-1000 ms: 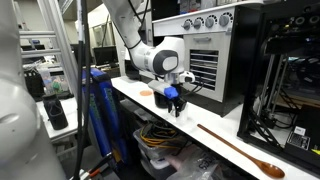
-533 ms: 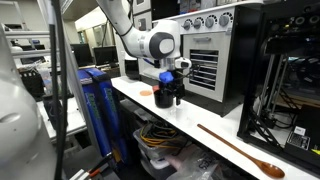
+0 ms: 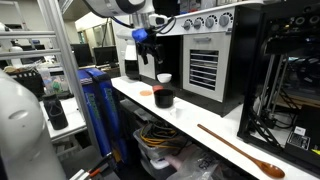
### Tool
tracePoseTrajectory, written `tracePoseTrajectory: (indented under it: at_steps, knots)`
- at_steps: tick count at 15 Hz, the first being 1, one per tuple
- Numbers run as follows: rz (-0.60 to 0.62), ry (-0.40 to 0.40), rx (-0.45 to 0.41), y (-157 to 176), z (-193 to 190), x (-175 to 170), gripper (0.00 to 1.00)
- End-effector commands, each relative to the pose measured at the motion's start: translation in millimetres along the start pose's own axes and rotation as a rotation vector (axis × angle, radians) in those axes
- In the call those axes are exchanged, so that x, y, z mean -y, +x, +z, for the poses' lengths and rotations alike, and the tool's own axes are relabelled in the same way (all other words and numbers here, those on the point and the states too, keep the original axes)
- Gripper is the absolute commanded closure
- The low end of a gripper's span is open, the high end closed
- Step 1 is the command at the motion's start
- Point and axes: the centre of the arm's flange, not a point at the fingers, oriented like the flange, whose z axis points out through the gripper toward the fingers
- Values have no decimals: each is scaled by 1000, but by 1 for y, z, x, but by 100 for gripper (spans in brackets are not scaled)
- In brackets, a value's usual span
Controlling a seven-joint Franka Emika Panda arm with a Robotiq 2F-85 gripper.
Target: Pour the contents of the white cup into the bowl
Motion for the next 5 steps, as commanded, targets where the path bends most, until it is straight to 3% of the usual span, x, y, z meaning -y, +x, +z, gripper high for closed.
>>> tracePoseTrajectory:
  at_steps: [1, 5]
  knots:
    - [-27, 14, -76, -21, -42, 24, 0]
    - [-19, 11, -97, -17, -51, 32, 0]
